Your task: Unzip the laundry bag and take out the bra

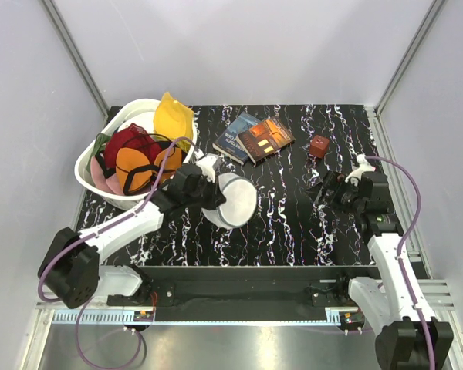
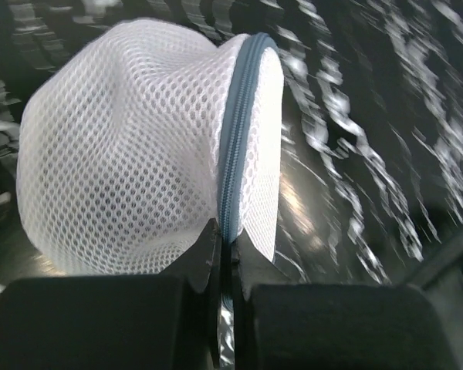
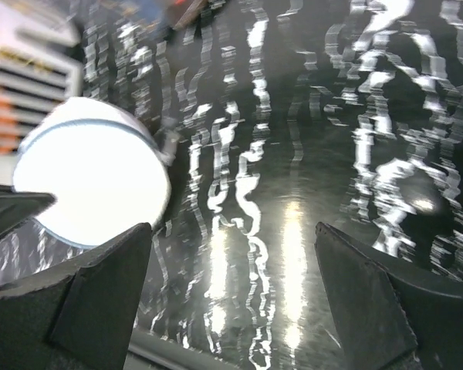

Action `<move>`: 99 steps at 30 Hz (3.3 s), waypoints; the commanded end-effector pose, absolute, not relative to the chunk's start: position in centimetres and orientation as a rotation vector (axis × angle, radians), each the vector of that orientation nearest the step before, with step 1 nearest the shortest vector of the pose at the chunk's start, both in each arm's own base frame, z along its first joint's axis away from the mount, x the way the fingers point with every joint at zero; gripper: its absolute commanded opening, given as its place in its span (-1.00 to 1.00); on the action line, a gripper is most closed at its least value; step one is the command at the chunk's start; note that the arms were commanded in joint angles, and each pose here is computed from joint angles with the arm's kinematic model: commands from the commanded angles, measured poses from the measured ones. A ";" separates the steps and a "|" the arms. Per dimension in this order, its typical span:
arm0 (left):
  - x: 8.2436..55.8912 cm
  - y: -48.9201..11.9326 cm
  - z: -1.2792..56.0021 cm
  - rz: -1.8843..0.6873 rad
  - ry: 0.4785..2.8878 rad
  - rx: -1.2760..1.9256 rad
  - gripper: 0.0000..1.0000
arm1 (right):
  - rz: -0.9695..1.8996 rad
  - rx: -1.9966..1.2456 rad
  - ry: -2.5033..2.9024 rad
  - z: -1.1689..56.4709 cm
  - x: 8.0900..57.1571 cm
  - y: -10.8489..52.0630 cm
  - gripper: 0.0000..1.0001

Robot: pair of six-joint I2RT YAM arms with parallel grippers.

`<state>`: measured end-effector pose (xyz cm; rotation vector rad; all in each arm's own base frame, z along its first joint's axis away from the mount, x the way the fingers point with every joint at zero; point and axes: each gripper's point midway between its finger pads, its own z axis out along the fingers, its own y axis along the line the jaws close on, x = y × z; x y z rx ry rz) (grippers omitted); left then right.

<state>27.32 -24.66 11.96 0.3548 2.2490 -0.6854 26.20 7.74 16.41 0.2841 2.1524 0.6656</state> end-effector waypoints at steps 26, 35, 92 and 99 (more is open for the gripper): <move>17.0 -29.2 15.0 -1.308 2.152 1.078 -0.95 | 1.066 -0.554 2.021 15.8 22.1 24.5 0.86; 17.8 -29.1 15.0 -1.241 2.171 1.040 -0.27 | 1.103 -0.574 2.078 13.3 20.1 25.8 0.33; 20.5 -26.5 9.5 -1.138 2.224 -0.013 -0.43 | 1.102 0.050 2.151 13.4 23.9 25.4 -1.00; 21.0 -26.8 11.9 -1.181 2.163 -0.064 -1.00 | 1.053 0.028 2.189 12.7 23.9 25.1 -0.76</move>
